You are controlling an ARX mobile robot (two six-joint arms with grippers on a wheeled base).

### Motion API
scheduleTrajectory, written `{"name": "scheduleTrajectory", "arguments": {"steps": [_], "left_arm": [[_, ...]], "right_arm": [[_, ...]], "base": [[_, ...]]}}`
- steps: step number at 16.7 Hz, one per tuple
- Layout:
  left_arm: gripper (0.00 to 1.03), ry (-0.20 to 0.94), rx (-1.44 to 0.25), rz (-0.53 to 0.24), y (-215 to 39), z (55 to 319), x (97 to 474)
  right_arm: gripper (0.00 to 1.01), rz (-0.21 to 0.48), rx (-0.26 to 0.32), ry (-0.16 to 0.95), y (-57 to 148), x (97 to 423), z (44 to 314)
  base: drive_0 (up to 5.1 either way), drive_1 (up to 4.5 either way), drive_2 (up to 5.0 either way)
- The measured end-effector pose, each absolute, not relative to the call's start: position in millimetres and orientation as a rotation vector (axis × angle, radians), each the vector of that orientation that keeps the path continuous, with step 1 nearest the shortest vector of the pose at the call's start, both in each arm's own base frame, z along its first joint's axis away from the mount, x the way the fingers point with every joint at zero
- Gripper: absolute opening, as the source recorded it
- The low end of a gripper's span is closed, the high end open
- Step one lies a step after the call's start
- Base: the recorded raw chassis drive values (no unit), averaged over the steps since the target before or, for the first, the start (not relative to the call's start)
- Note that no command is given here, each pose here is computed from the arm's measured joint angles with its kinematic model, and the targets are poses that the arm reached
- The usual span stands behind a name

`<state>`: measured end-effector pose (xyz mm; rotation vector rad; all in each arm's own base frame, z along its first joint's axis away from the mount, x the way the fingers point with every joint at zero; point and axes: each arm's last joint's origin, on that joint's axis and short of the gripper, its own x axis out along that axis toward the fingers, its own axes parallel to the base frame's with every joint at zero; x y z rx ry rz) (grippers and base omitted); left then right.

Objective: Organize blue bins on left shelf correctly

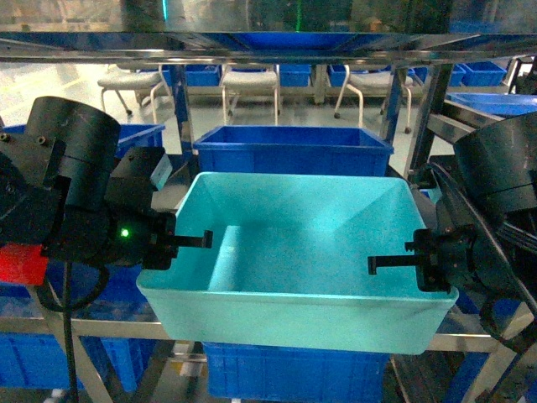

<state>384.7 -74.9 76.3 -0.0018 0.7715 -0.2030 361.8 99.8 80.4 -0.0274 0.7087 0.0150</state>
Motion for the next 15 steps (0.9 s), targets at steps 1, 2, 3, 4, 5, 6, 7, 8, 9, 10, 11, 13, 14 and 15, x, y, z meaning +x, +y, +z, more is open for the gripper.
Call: {"name": "scheduleTrajectory", "arguments": {"steps": [1, 2, 3, 4, 5, 6, 7, 8, 9, 10, 11, 13, 14, 15], "left_arm": [[0.02, 0.757, -0.002, -0.197, -75.0, 77.6, 392.1], [0.02, 0.757, -0.002, -0.196, -76.0, 77.7, 398.8], [0.02, 0.773, -0.003, -0.196, -77.3, 75.5, 403.9], [0.02, 0.779, -0.002, -0.196, -78.4, 72.2, 409.5], [0.02, 0.794, -0.001, -0.196, -79.4, 67.1, 415.0], [0.02, 0.797, 0.005, -0.189, -80.0, 60.4, 422.8], [0.02, 0.816, 0.003, -0.184, -79.3, 56.0, 428.8], [0.02, 0.816, 0.004, -0.176, -77.3, 51.3, 436.3], [0.02, 0.825, 0.003, -0.168, -75.6, 48.8, 443.5], [0.02, 0.829, 0.001, -0.161, -73.1, 48.8, 450.9], [0.02, 0.836, -0.004, -0.158, -70.9, 50.0, 458.6], [0.02, 0.833, -0.010, -0.152, -68.0, 54.2, 473.7], [0.12, 0.825, -0.002, -0.160, -67.9, 55.3, 474.9], [0.23, 0.820, 0.008, -0.167, -68.8, 56.4, 475.7]], "right_arm": [[0.02, 0.022, -0.028, 0.723, 100.1, 371.8, 77.8], [0.02, 0.022, -0.032, 0.733, 100.5, 379.5, 75.6], [0.02, 0.016, -0.031, 0.738, 99.8, 386.3, 75.4], [0.02, 0.015, -0.032, 0.765, 98.7, 391.7, 73.9], [0.02, 0.015, -0.037, 0.772, 100.0, 395.6, 70.0], [0.02, 0.014, -0.044, 0.787, 101.4, 401.6, 66.7], [0.02, 0.016, -0.051, 0.787, 103.4, 408.9, 64.9], [0.02, 0.020, -0.060, 0.791, 105.7, 417.7, 64.0], [0.02, 0.023, -0.068, 0.787, 108.3, 426.8, 64.1], [0.02, 0.026, -0.073, 0.787, 110.5, 435.2, 64.8], [0.02, 0.023, -0.075, 0.786, 112.5, 443.6, 65.0], [0.04, 0.028, -0.070, 0.803, 114.6, 457.1, 62.6], [0.17, 0.026, -0.090, 0.808, 113.4, 457.7, 59.9], [0.28, 0.030, -0.101, 0.811, 113.4, 457.5, 59.2]], "base": [[0.0, 0.00, 0.0], [0.0, 0.00, 0.0], [0.0, 0.00, 0.0], [0.0, 0.00, 0.0], [0.0, 0.00, 0.0], [0.0, 0.00, 0.0], [0.0, 0.00, 0.0], [0.0, 0.00, 0.0], [0.0, 0.00, 0.0], [0.0, 0.00, 0.0], [0.0, 0.00, 0.0], [0.0, 0.00, 0.0], [0.0, 0.00, 0.0], [0.0, 0.00, 0.0]]}}
